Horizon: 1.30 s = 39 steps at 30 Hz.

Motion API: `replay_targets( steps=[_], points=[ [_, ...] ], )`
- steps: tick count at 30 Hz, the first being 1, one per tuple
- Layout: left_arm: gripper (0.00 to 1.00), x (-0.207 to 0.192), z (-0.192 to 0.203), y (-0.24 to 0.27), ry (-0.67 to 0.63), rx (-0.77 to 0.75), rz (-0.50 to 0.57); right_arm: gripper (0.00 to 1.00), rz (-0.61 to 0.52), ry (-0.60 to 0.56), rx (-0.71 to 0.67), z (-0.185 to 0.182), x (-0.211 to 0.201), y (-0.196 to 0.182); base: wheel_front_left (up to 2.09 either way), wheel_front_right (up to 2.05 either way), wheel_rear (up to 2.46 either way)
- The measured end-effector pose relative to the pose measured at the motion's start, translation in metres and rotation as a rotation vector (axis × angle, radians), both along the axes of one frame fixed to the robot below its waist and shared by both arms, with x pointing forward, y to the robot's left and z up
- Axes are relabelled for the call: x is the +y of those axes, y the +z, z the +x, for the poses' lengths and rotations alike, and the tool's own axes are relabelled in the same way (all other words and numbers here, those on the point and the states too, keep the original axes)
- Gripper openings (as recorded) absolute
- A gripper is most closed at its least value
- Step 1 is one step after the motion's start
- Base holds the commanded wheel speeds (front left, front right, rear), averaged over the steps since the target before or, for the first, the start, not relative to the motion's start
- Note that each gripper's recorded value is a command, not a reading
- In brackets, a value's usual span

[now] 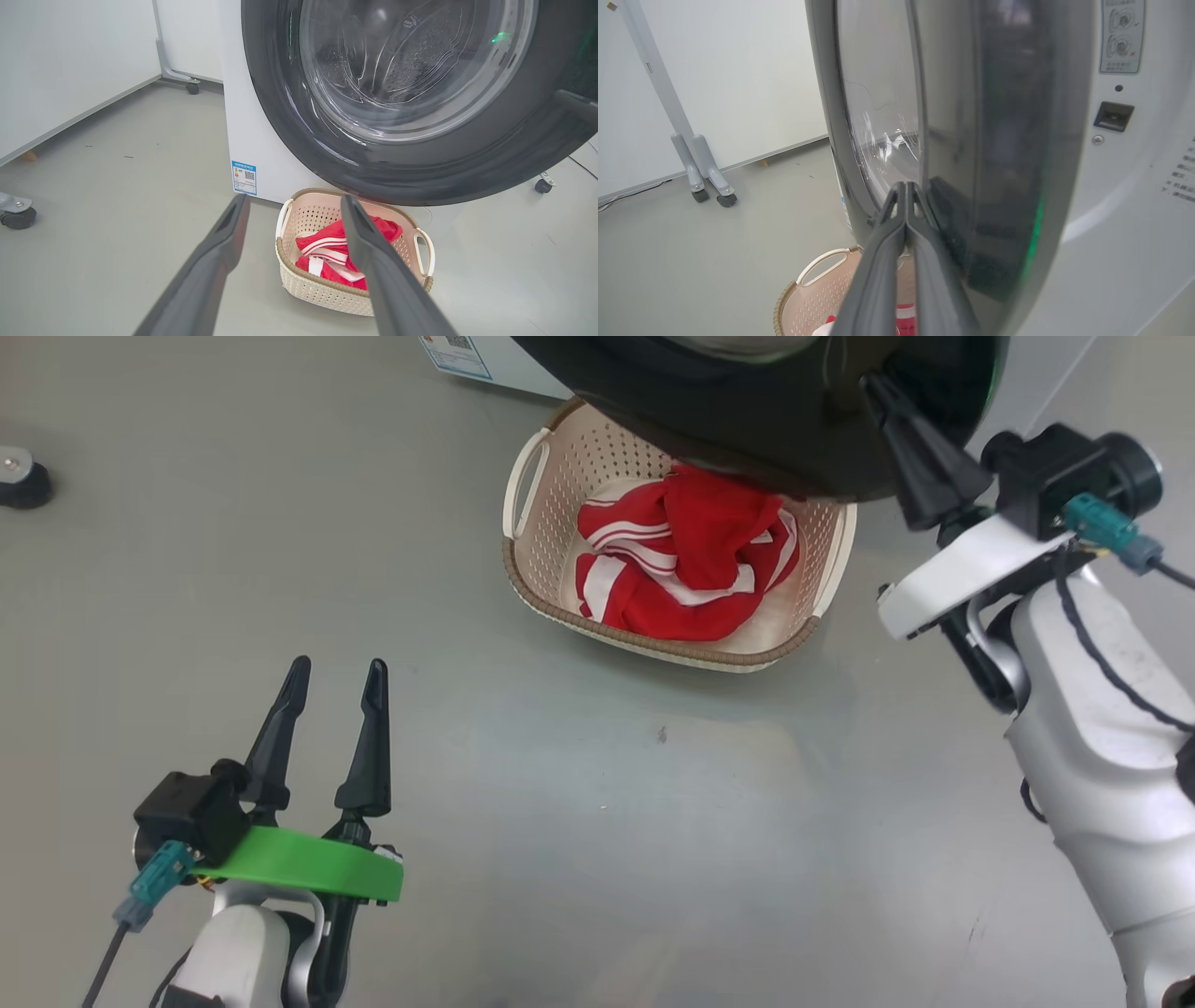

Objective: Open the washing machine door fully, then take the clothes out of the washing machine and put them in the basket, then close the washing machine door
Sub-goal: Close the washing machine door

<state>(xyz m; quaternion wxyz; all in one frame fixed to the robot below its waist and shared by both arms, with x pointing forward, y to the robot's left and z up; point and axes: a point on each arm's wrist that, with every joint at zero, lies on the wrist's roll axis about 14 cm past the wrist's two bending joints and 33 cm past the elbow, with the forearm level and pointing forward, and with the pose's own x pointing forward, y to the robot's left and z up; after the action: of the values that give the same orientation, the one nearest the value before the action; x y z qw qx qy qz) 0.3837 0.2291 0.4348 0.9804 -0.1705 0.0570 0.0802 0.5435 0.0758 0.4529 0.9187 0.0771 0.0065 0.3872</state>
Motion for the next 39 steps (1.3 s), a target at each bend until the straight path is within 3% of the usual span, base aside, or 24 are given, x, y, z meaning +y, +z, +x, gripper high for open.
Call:
replay_targets(
  steps=[21, 39],
  points=[
    [1.00, -0.012, 0.035, -0.021, -0.042, 0.027, -0.025, 0.00, -0.005, -0.147, -0.103, 0.100, -0.035, 0.009, 0.00, 0.00, 0.00],
    [1.00, -0.003, 0.031, -0.041, 0.003, 0.085, -0.050, 0.00, 0.003, -0.205, -0.100, 0.136, -0.040, -0.002, 0.00, 0.00, 0.00]
  ],
)
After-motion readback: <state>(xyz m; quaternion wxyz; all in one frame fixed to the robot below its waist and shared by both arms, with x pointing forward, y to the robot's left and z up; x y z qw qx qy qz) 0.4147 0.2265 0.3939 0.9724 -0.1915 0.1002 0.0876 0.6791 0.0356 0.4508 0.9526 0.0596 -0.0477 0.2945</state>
